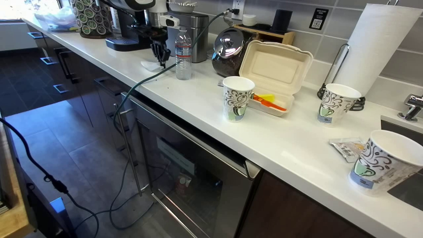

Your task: Use the white napkin to wipe the counter.

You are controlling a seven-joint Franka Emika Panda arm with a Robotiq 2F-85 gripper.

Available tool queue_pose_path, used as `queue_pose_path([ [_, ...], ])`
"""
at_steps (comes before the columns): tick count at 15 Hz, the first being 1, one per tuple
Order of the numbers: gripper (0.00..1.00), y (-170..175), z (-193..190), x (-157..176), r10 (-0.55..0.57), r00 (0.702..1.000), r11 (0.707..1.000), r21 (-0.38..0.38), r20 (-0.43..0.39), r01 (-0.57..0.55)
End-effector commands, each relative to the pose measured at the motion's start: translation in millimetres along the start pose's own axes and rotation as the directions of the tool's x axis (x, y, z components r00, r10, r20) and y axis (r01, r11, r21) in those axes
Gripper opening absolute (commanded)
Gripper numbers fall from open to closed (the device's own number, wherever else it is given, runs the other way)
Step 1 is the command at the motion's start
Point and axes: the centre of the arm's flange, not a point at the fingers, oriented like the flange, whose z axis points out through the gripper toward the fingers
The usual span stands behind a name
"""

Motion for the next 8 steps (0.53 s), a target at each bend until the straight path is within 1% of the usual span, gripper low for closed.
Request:
queue_pose_path([
  [1, 0.00, -27, 25, -5, -0.059, 0.995, 0.998, 0.022, 0.075, 0.057],
  [2, 0.00, -40, 28, -6, -0.086, 0.992, 0.996, 0.022, 0.087, 0.085],
  [5, 0.00, -78, 34, -16, -0.172, 0.971, 0.985, 0.036, 0.166, 0.168],
  [8, 0.00, -123, 43, -34, -0.275, 0.933, 0.961, 0.028, 0.233, 0.276],
])
